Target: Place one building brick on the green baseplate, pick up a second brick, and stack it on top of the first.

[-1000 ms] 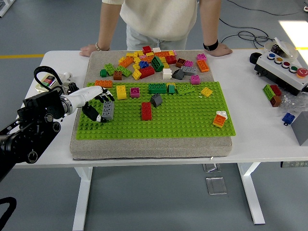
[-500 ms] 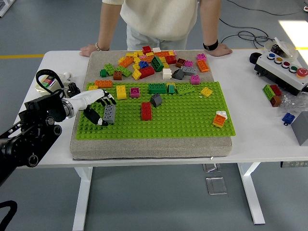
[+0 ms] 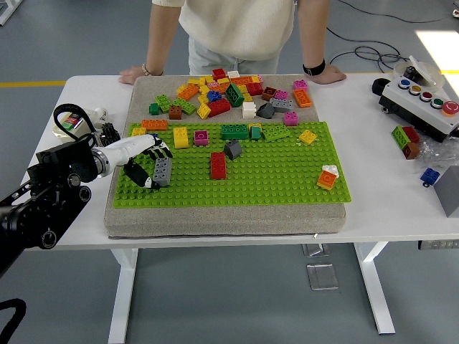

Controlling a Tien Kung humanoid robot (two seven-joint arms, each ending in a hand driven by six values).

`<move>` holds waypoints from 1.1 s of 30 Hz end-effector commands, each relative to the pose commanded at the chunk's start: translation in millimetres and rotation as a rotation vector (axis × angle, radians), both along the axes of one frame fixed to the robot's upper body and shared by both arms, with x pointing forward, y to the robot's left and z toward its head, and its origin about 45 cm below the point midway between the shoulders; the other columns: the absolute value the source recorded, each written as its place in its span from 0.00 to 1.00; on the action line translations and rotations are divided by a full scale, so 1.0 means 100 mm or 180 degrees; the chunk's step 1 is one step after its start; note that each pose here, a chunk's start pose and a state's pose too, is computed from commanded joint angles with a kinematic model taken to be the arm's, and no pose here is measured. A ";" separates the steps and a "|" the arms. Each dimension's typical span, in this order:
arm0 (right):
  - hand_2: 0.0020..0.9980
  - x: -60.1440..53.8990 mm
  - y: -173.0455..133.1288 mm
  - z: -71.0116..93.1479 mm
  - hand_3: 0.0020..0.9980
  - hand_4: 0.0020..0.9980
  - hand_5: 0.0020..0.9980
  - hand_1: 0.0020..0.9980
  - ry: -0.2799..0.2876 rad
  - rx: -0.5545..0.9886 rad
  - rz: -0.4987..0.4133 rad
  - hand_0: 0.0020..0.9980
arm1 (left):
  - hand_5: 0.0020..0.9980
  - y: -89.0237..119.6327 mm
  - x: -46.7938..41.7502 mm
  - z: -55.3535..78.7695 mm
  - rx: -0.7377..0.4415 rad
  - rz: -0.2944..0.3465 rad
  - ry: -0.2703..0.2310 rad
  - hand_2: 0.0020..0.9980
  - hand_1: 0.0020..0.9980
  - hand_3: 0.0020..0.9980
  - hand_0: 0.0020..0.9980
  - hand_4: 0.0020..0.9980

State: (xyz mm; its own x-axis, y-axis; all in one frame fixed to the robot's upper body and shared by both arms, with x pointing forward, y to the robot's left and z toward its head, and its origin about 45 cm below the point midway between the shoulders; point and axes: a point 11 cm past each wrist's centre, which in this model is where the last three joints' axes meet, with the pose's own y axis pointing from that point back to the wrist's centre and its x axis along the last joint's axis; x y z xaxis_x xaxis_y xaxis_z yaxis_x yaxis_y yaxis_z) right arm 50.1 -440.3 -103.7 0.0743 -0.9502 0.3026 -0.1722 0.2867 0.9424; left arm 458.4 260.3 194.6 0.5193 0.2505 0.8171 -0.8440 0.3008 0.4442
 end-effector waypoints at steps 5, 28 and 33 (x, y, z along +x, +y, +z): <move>0.73 0.00 0.00 0.00 0.75 1.00 0.51 0.69 0.0001 0.0000 -0.0002 0.76 | 0.02 0.01 0.004 0.01 0.0014 -0.0004 0.0006 0.62 0.72 0.60 0.77 0.81; 0.73 0.00 0.00 0.00 0.75 1.00 0.51 0.69 -0.0006 0.0004 -0.0016 0.76 | 0.13 0.03 0.019 0.03 0.0008 -0.0003 0.0034 0.70 0.75 0.71 0.79 1.00; 0.73 0.00 0.00 0.00 0.75 1.00 0.51 0.69 -0.0005 0.0005 -0.0016 0.76 | 0.12 0.05 0.021 0.02 0.0029 0.0002 0.0049 0.71 0.75 0.72 0.80 1.00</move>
